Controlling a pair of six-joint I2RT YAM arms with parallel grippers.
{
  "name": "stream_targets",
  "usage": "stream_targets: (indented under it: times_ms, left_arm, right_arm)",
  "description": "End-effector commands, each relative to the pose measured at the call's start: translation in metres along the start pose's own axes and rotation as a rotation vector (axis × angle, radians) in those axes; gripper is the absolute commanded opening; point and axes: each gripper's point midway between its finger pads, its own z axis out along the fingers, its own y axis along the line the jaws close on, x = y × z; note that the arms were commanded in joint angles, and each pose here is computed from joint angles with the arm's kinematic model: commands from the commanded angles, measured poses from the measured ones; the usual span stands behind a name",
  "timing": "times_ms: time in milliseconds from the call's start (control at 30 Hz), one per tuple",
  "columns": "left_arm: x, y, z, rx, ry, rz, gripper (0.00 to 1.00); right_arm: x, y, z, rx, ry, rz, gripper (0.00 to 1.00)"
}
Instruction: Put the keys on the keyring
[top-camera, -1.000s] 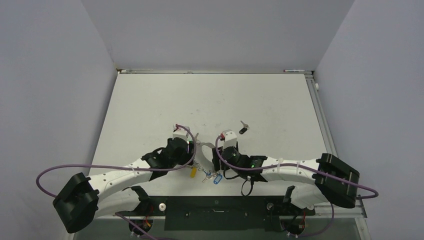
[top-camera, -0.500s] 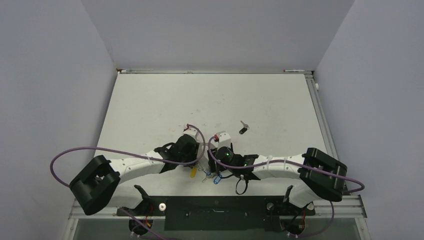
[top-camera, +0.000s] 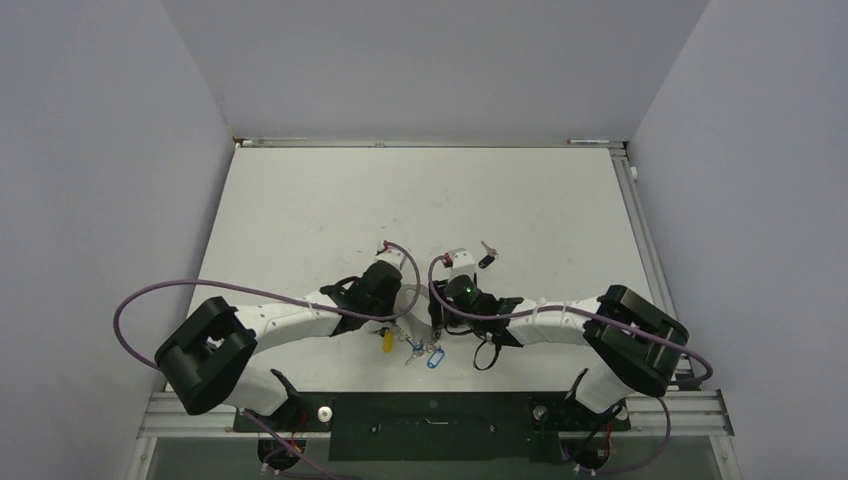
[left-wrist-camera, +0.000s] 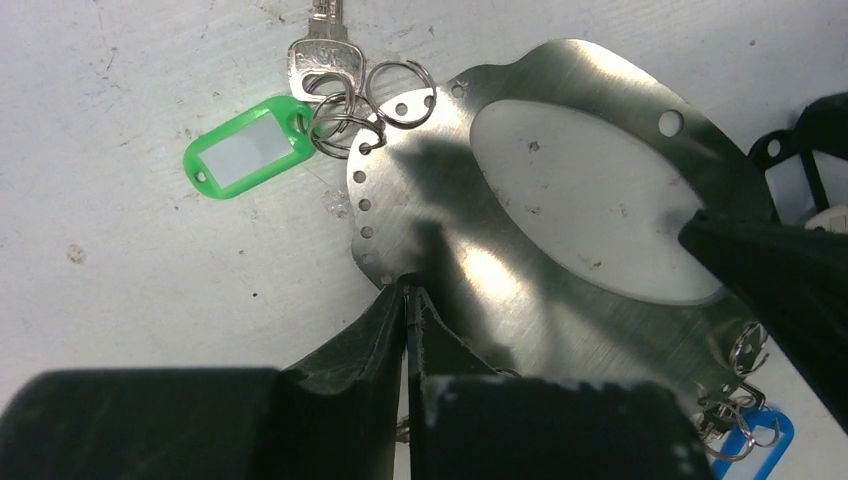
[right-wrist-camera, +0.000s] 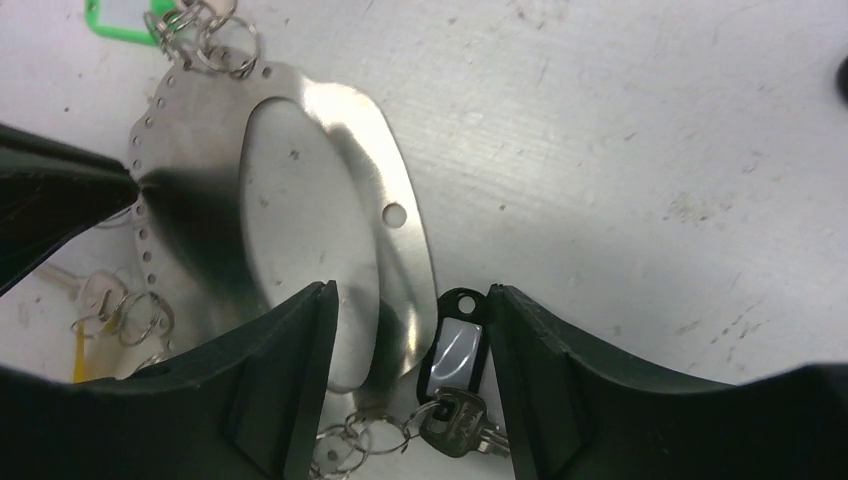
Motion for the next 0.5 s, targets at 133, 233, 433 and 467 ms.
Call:
stream_targets:
  times_ms: [133,233,433,467]
  left_arm:
    - [-0.020,-0.006,-0.017,0.028,-0.035,-0.033,0.00]
    - [-0.017,-0.006,-0.022,0.033,-0.025,-0.065,0.00]
    - [-0.020,-0.019,-0.031,0.098,-0.014,-0.170,0.00]
    - [-0.021,-0.023,-0.032,0.111,-0.011,-0.186,0.00]
  right_arm:
    - [-0.033,-0.028,0.021,0.071,-0.049,-0.048,0.57]
    - [-0.052,-0.035,0.028,0.103,-0.078,-0.077,0.57]
    - [-0.098,-0.023,0.021,0.065,-0.158,-0.133,0.56]
    - [-0.100,-0.021,0.018,0.053,-0.165,-0.143,0.56]
